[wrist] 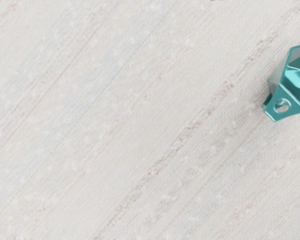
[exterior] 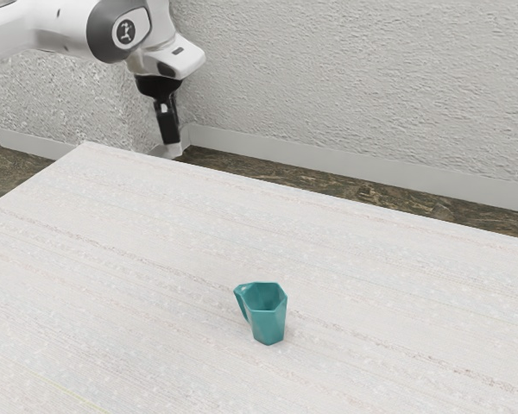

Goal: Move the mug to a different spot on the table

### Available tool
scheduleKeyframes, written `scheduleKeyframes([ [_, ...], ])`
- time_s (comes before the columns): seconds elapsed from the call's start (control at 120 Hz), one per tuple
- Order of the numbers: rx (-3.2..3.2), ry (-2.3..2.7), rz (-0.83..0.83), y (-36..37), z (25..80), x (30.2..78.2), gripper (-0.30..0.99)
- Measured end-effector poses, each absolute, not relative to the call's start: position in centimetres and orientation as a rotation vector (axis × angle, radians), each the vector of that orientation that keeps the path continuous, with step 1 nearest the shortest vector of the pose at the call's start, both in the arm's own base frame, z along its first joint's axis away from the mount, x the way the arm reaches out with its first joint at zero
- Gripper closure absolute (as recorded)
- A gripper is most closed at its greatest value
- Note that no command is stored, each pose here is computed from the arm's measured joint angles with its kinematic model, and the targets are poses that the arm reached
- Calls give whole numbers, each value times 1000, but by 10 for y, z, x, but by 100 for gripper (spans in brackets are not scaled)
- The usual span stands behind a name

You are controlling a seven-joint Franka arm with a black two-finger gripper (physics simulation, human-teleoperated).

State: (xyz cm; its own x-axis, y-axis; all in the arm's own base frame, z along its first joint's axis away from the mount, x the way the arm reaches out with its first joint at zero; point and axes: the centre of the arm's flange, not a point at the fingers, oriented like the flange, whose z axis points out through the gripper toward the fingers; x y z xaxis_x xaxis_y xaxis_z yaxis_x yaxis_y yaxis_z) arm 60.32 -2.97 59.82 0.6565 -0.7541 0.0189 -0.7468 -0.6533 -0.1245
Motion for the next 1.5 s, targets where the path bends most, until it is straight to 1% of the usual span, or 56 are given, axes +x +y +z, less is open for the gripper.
scheduleKeyframes([
  [0.175,-2849,1080,-82,-29,590,602,0],
  [0.383,-2906,956,58,-46,519,611,0],
  [0.467,-2918,931,94,-49,501,610,0],
  [0.742,-2948,1024,123,-60,459,608,0],
  [0.9,-2947,1154,176,-69,425,597,0],
  [1.083,-2884,1434,138,-104,410,588,0],
  [1.375,-2757,1825,54,-107,381,581,0],
  [1.5,-2687,1941,35,-112,357,584,0],
])
